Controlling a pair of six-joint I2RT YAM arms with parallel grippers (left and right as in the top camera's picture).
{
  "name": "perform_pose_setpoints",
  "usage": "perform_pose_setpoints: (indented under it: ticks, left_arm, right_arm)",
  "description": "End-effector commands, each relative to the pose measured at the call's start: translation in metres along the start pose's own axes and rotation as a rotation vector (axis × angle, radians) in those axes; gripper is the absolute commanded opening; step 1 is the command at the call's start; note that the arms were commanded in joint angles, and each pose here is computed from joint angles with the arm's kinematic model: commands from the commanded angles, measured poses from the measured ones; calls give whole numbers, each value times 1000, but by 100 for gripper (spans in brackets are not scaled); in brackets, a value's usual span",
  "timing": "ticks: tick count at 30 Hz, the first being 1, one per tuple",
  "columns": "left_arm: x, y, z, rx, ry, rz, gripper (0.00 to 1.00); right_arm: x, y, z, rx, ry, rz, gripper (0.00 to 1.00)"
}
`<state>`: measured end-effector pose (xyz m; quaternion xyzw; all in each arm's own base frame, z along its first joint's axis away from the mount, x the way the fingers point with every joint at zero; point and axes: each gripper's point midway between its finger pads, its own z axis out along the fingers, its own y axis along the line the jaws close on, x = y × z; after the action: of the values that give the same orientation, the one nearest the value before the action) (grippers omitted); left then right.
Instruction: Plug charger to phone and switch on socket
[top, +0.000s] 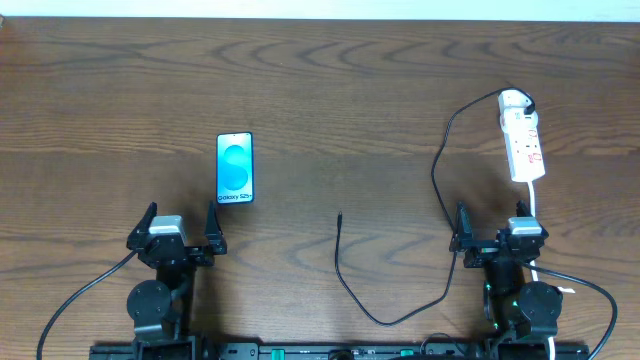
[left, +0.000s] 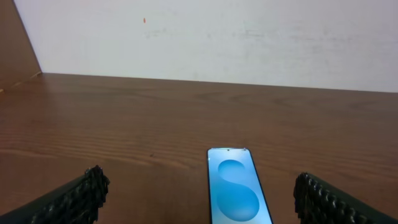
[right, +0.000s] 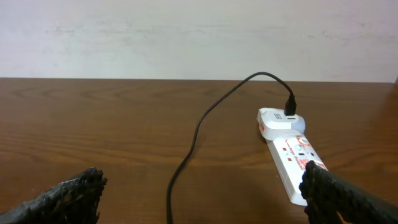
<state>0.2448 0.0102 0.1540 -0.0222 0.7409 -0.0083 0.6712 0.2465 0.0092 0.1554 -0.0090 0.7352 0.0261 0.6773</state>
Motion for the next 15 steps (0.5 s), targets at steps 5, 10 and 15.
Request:
perform_pose_setpoints:
  ticks: [5, 10, 15]
  left_arm:
    - [-4, -2, -2, 9, 28, -4, 98]
    - [-10, -2, -1, 8, 69, -8, 98]
    - [-22, -2, 5, 6, 122, -12, 98]
  right_arm:
    - [2, -1, 0, 9, 6, 14, 99]
    - [2, -1, 0, 9, 5, 14, 99]
    - [2, -1, 0, 9, 5, 14, 99]
